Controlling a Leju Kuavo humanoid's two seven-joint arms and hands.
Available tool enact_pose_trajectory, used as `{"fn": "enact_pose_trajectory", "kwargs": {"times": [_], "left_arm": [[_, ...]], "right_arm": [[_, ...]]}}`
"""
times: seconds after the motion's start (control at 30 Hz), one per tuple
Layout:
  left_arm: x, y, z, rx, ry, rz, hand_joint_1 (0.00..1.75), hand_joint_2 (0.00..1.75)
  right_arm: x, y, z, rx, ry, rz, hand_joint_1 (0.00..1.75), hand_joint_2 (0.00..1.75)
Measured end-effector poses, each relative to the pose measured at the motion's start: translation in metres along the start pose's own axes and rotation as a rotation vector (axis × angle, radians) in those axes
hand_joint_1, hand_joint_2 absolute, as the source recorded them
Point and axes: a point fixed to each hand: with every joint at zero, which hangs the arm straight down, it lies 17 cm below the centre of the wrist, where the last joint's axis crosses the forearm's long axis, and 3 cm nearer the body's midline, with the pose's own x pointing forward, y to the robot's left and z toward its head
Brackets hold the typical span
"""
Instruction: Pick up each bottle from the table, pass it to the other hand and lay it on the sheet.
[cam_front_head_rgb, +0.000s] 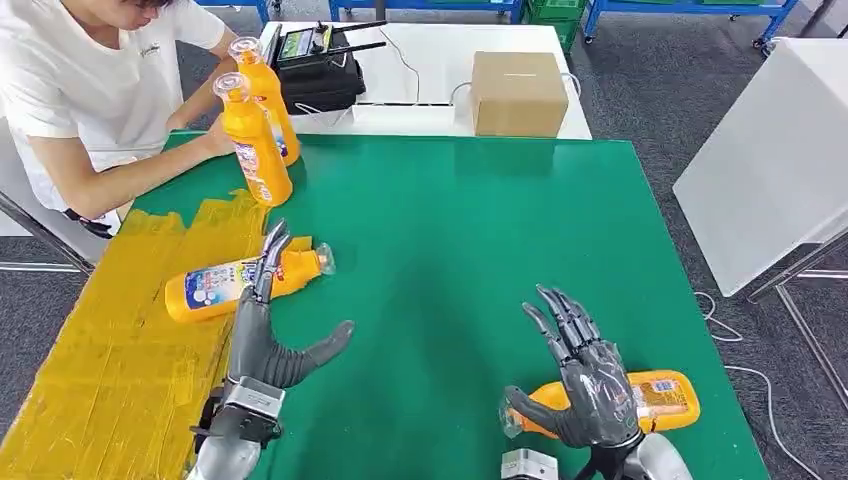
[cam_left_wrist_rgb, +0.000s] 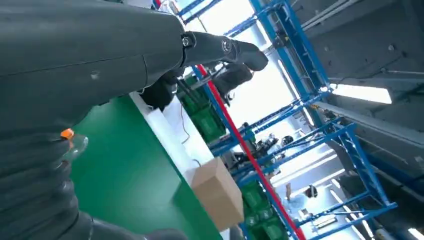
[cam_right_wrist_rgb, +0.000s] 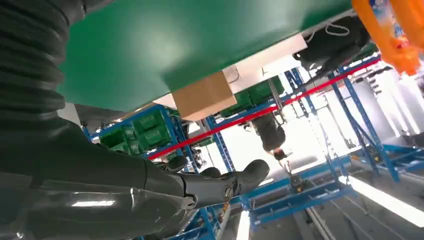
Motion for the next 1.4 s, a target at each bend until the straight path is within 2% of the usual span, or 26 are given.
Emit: {"fn": "enact_pose_trajectory", "kwargs": {"times": [0.13,0.27,0.5,0.63,1.13,1.4], "left_arm": [[0.001,-0.006,0.002,-0.028,0.010,0.034,0.00,1.75],[-0.005,-0.021,0.011,-0.084,0.075,0.174,0.00,1.75],[-0.002,-0.037,0.016,-0.131,0.078,0.247,0.00,1.75],[-0.002,-0.042,0.016,-0.142,0.080,0.255,0.00,1.75],[0.002,-0.059,0.020,-0.188,0.072,0.266,0.00,1.75],[0.008,-0.065,0.019,-0.202,0.059,0.275,0.00,1.75]], "right_arm": [[-0.018,0.013,0.012,0.092,0.056,0.020,0.00,1.75],[-0.052,0.016,0.051,0.194,0.148,-0.003,0.00,1.75],[-0.092,-0.014,0.109,0.339,0.182,-0.017,0.00,1.75],[-0.109,-0.041,0.120,0.349,0.201,0.030,0.00,1.75],[-0.145,-0.080,0.145,0.393,0.290,0.113,0.00,1.75],[-0.163,-0.082,0.166,0.446,0.352,0.138,0.00,1.75]]}}
